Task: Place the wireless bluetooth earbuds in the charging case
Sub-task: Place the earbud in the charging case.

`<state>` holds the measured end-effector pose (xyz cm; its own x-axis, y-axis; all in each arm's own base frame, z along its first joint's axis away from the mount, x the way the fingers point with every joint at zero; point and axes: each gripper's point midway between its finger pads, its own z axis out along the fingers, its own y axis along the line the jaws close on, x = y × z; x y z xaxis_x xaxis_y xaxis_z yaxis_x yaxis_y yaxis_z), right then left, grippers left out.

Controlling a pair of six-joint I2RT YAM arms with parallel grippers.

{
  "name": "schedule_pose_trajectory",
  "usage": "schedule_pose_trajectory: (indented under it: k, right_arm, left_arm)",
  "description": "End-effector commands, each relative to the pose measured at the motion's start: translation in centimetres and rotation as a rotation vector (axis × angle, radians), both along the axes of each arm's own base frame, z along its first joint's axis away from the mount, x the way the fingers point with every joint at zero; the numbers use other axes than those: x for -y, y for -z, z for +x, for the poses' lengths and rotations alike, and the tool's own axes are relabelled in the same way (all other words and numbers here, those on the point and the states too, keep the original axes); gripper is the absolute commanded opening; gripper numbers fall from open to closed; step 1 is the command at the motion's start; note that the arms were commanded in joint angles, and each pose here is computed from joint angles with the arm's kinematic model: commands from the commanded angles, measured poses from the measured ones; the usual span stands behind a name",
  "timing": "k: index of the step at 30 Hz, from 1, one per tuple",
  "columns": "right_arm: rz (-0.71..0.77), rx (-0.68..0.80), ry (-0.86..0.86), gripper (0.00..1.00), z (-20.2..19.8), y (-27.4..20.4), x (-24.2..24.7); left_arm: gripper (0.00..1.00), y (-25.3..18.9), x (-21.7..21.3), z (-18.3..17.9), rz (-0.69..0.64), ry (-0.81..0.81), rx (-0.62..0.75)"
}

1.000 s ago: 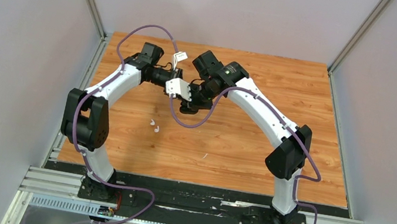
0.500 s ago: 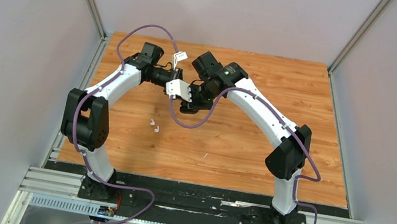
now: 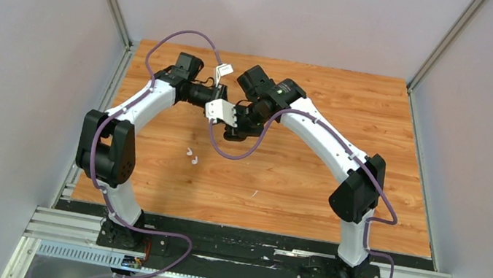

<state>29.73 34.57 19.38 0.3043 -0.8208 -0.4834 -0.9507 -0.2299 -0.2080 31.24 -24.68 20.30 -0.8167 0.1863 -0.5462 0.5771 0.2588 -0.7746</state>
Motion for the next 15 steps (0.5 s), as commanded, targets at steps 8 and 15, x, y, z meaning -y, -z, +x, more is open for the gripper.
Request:
schedule_pose_trajectory:
  k: [8,15]
  right_arm:
    - [0.028,0.059,0.043,0.26,1.0,-1.8,-0.5]
    - [0.047,0.089,0.089,0.3,1.8,-3.4,0.5]
  left_arm:
    - [0.0,-1.9,0.6,0.2,-0.054,0.036,0.044]
    - [0.0,-1.6,0.5,0.4,-0.048,0.035,0.048]
